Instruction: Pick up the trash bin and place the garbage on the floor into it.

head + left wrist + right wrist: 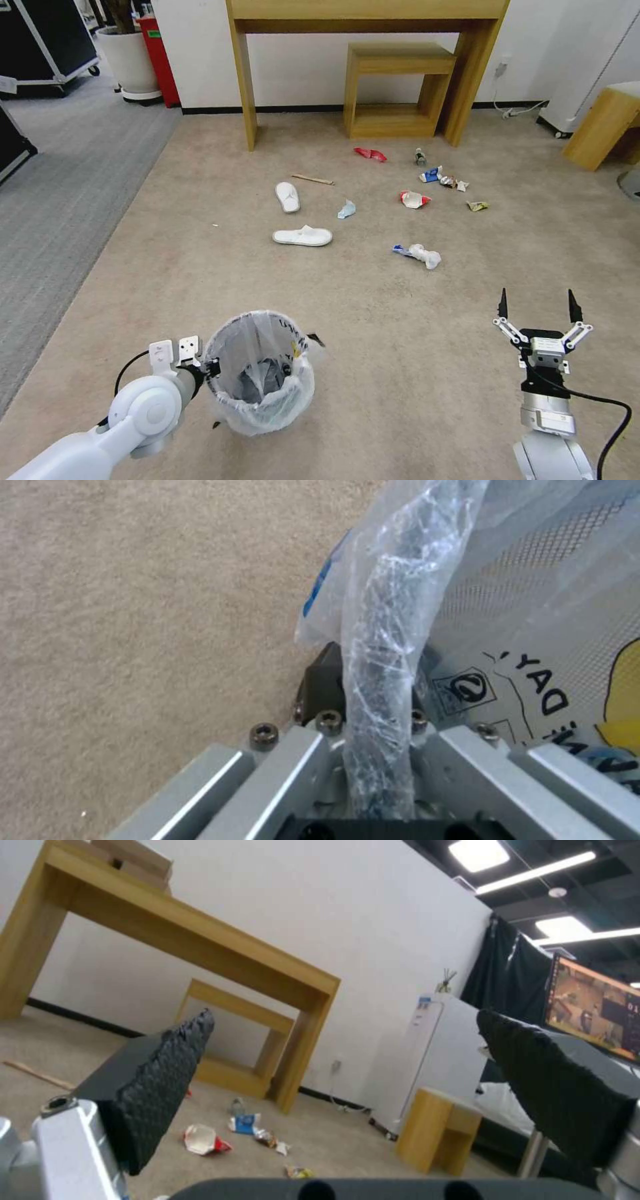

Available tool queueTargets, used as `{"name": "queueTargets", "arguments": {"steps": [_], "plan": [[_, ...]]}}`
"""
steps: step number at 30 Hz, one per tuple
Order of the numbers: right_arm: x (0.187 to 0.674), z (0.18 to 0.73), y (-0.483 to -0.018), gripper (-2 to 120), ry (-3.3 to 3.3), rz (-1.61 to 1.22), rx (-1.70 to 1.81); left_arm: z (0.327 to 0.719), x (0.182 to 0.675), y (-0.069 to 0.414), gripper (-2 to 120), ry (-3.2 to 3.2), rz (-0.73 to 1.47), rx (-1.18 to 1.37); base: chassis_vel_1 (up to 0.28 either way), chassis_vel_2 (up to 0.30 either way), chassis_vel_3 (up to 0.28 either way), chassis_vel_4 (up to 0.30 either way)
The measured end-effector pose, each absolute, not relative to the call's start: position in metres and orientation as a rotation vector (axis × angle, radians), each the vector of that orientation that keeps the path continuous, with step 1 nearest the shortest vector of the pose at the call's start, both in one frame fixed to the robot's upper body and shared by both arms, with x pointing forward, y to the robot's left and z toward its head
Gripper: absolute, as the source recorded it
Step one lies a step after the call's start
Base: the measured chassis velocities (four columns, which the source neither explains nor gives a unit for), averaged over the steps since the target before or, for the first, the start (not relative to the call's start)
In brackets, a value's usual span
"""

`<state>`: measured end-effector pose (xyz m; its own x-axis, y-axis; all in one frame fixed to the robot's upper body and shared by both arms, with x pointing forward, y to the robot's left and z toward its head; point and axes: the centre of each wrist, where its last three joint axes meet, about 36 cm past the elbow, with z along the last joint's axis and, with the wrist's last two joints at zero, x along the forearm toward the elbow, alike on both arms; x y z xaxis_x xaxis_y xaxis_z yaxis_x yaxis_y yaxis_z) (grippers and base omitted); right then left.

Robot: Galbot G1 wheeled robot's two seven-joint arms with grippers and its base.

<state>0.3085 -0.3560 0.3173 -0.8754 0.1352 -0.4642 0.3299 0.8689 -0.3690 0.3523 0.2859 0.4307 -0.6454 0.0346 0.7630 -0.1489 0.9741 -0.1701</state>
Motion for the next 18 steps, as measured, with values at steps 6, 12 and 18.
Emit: {"name": "queueTargets", "arguments": {"steps": [6, 12, 18], "plan": [[0.309, 0.317, -0.348, 100, 2.598, -0.613, 0.339, 0.45, 0.344, 0.288, 0, -2.282, 0.362, 0.099, 0.0, 0.0, 0.0, 0.0], [0.313, 0.324, -0.346, 100, 2.574, -0.619, 0.405, 0.473, 0.341, 0.293, 0, -2.378, 0.438, 0.111, 0.0, 0.0, 0.0, 0.0], [0.31, 0.327, -0.334, 100, 2.573, -0.581, 0.399, 0.489, 0.324, 0.282, 0, -2.41, 0.487, 0.08, 0.0, 0.0, 0.0, 0.0]]}}
